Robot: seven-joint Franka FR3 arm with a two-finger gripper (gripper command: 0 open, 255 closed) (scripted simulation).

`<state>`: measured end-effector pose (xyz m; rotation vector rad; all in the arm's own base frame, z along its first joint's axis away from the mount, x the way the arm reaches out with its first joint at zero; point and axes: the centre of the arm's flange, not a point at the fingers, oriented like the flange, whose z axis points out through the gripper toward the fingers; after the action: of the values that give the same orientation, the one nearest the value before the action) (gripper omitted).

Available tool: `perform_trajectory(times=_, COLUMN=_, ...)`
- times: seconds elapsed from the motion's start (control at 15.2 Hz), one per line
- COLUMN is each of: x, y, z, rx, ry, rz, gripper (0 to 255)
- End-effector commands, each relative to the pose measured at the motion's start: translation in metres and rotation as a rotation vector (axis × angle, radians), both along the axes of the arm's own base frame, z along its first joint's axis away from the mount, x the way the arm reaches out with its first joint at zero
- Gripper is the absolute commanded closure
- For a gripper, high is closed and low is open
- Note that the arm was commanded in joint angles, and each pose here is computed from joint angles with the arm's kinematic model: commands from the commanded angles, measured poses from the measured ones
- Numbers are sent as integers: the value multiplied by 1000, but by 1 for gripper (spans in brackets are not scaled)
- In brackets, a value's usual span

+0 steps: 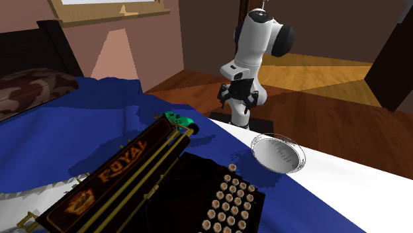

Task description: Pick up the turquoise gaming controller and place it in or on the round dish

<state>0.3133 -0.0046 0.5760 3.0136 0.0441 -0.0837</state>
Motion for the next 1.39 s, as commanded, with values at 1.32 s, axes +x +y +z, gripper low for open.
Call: perform_trajectory(times=1.32, x=-25, y=-283, z=-13, rx=121, ry=-170, rz=280, gripper=0)
